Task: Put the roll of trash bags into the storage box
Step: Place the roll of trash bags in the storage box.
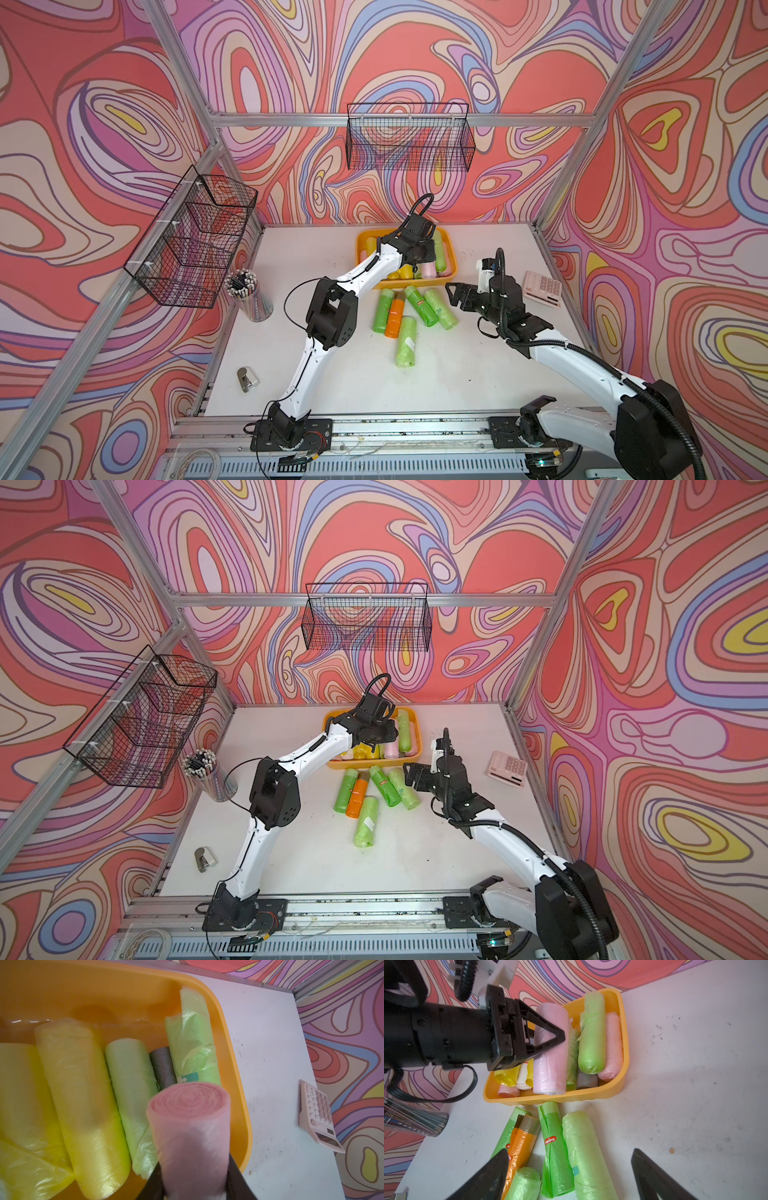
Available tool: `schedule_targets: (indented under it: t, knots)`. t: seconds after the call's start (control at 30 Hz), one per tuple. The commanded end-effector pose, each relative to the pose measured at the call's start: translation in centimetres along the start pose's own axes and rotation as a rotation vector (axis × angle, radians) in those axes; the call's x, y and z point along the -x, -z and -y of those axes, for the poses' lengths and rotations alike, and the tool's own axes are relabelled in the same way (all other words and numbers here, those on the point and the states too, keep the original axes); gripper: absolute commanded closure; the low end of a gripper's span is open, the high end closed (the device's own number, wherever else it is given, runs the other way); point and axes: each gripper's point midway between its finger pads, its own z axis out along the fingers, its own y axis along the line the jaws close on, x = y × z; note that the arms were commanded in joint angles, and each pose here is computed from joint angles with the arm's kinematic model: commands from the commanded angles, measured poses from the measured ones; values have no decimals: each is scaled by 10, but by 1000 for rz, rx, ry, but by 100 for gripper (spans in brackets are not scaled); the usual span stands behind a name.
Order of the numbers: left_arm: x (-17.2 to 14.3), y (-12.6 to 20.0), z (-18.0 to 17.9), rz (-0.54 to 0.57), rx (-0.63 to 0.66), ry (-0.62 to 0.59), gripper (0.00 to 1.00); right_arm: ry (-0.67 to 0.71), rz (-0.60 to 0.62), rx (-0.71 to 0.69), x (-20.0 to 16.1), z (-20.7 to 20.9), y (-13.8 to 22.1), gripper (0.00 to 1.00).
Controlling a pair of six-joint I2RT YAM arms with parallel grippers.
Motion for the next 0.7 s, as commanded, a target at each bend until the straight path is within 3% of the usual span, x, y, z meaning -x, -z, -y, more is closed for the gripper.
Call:
schedule_targets:
  t: [0.0,0.27,0.67]
  knots:
    - [28,-1,9,77,-49,18,100,1,11,-15,0,4,-1,6]
    - [46,-14,2,132,-53,39,100,2,-1,-28,-4,7,-4,6]
    - [39,-37,-11,100,-45,33,92,6,-7,-43,-7,11,-8,6]
